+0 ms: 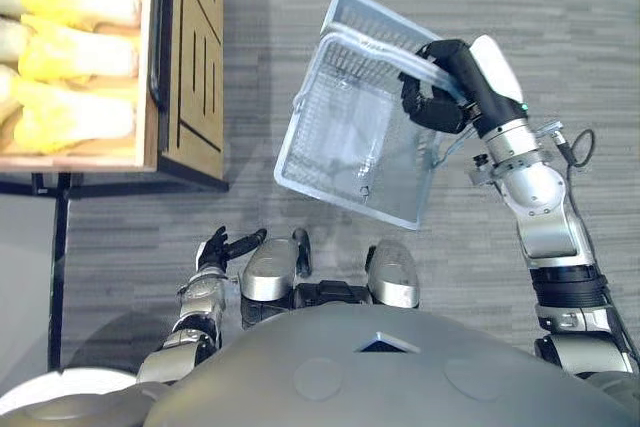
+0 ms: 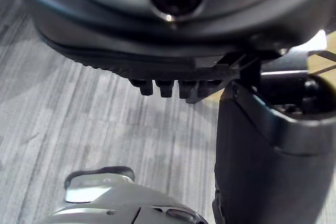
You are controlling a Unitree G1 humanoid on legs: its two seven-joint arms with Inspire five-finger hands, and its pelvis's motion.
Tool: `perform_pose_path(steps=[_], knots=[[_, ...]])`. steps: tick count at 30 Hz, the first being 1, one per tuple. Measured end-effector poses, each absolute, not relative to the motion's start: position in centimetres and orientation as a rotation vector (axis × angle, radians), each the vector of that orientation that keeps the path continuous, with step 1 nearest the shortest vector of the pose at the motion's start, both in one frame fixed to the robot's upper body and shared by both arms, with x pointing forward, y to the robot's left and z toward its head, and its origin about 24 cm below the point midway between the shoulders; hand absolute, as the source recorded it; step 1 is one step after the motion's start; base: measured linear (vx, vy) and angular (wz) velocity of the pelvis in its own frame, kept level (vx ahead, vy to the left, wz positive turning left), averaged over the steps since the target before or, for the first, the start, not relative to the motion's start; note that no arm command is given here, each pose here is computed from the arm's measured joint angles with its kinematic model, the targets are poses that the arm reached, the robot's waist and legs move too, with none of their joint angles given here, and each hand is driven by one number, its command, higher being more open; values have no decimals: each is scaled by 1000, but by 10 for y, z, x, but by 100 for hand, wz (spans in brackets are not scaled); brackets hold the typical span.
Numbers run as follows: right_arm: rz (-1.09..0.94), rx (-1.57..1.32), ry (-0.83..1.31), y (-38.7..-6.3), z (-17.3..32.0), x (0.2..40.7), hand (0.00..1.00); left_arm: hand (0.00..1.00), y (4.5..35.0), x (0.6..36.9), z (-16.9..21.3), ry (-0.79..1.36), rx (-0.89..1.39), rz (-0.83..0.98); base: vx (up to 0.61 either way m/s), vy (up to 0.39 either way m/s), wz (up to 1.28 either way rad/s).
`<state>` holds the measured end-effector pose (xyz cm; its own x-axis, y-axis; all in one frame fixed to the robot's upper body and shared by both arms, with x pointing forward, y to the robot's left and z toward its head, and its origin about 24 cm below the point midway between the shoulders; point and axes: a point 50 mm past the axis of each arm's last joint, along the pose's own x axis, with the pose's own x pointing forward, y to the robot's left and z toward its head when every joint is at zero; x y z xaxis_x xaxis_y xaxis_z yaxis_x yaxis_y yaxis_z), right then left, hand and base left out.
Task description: Pick vegetable in the basket
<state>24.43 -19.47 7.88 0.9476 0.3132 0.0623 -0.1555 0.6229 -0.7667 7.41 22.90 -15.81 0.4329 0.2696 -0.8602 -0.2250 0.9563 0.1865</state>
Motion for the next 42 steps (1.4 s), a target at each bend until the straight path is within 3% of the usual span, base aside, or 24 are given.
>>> perform_pose_path(steps=[9,12,16,24,30,35,42], knots=[[248,-856,-202,-198,82,245,0,100,230,62,-161,1127,30,332,285,-256,57],[249,-858,-203,-199,82,245,0,100,247,51,-158,1134,43,388,390,-560,66],[245,-961,-179,-215,87,246,0,100,217,48,-167,1161,-56,387,403,-578,43],[236,-924,-176,-211,84,246,0,100,223,53,-164,1126,-90,463,322,-370,37],[198,-857,-167,-212,81,243,0,100,230,59,-160,1076,-85,488,194,-118,25],[55,-851,-97,-242,77,230,0,100,223,79,-158,1050,-37,397,163,169,77],[55,-806,-62,-236,66,226,0,100,226,85,-157,1053,18,360,172,87,38]])
